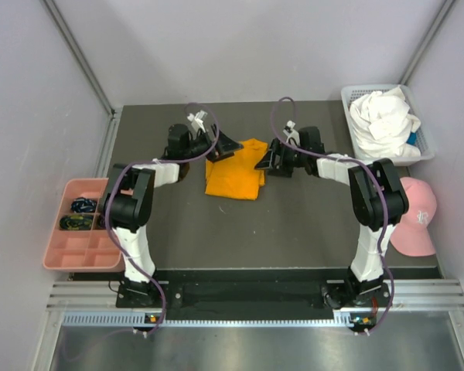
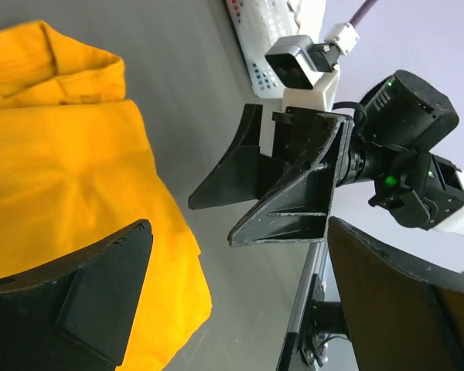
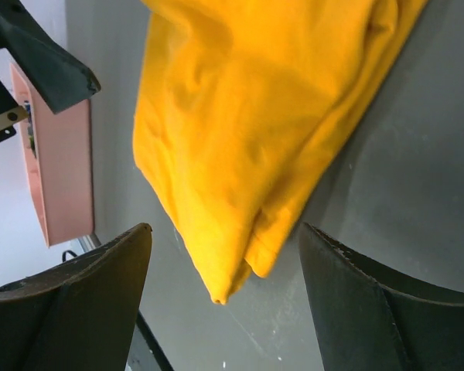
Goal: Fold and stack the t-shirts
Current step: Smooth out wrinkles on the folded tshirt
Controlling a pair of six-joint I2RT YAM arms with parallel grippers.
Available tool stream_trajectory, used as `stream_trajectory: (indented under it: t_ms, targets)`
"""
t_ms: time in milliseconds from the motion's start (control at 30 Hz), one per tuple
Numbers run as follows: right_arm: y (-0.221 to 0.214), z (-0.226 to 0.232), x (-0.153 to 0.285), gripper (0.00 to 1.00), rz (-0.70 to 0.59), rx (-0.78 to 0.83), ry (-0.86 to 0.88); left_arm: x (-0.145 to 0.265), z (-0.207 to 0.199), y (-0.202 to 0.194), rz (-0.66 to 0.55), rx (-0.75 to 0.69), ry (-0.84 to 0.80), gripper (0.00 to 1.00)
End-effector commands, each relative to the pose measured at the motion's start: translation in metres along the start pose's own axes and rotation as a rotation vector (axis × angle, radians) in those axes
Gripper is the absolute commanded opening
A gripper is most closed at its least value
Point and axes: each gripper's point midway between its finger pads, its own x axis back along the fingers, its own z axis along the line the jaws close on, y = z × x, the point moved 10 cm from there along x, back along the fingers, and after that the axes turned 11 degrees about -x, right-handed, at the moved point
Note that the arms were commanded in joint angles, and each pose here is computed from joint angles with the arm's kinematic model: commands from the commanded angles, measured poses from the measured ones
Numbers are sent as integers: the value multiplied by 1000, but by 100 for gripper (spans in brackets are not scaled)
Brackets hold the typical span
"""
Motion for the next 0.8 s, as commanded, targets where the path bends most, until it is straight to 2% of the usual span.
stream_trajectory:
  t_ms: [0, 133, 400, 600, 767]
  targets:
    - [2, 17, 15, 77, -46, 78, 25, -16, 8, -3, -2, -16, -64, 99]
    - [-2, 16, 19, 77, -41, 86, 8, -30, 32, -9, 6, 2, -29, 99]
    - [-10, 10, 27, 77, -49, 100, -61, -49, 61, 8, -17, -33, 24, 99]
    - [-9, 0, 24, 77, -64, 90, -113, -53, 43, 36, -51, -63, -52, 99]
    - [-6, -10, 11, 77, -74, 57, -125, -41, 23, 47, -72, -92, -75, 99]
